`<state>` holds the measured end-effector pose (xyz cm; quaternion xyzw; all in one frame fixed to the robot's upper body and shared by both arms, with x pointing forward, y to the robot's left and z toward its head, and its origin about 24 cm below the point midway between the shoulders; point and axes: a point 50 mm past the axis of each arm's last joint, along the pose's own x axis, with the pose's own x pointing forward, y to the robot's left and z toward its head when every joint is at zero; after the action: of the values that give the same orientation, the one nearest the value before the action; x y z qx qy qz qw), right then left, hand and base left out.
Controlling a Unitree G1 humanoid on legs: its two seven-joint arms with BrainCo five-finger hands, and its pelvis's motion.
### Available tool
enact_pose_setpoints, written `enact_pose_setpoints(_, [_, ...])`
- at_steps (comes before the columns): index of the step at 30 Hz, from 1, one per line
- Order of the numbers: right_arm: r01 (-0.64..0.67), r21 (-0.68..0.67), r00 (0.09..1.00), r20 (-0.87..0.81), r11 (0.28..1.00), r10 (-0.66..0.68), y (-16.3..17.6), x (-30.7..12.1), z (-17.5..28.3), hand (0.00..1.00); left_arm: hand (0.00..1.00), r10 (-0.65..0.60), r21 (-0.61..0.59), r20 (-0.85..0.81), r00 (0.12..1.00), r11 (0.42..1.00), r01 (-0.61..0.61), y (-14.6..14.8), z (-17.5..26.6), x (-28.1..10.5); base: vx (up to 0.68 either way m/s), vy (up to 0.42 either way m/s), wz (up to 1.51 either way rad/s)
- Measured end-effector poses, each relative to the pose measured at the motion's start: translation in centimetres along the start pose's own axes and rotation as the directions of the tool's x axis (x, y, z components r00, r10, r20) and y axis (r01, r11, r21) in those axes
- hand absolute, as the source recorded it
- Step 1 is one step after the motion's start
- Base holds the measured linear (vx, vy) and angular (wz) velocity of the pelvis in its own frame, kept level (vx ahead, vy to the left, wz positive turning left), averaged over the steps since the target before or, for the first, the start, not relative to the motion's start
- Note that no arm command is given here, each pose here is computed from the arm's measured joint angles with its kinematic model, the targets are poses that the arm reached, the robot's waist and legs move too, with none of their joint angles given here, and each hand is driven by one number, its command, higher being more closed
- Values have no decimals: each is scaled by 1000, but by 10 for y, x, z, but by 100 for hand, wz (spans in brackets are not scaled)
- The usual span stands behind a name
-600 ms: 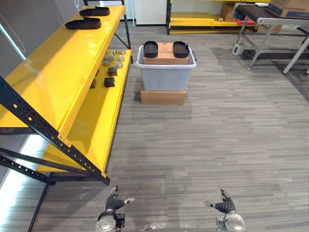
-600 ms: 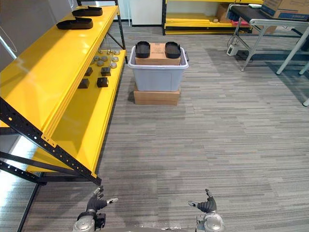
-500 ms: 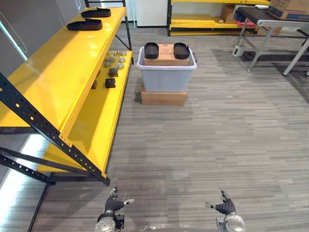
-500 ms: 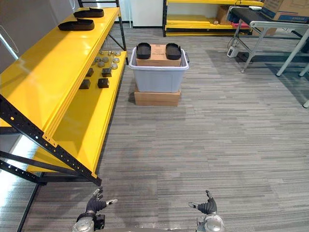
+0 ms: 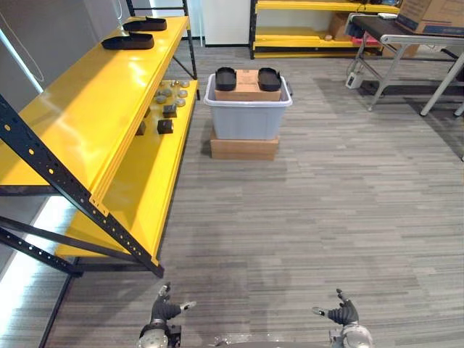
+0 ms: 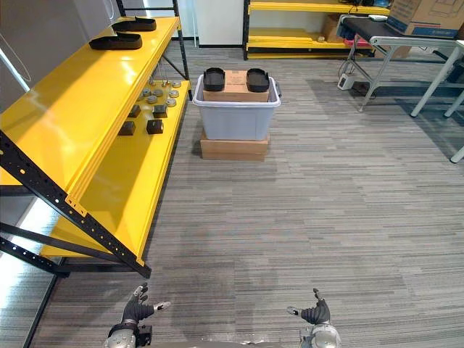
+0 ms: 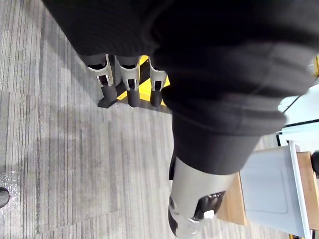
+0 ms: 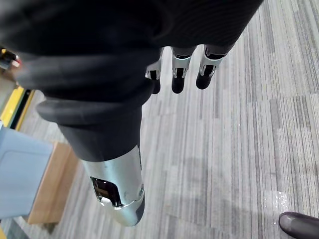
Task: Walk over and take plastic housings, then place them on the shelf
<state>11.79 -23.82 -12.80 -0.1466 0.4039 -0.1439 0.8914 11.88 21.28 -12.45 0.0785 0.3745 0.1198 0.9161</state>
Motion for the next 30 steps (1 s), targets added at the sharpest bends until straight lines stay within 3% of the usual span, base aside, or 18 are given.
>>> enact_pose_setpoints(18, [56,43,994,88,998,-60,-12,10,32,0,0,48,-31,76,996,998,-46,4,20,3,81,9,-8])
enact_pose_setpoints(30, [77,28,986,149,997,-80,-25,15,51,0,0,65,-34,149,987,998,-60,3,52,19,465,-123,35])
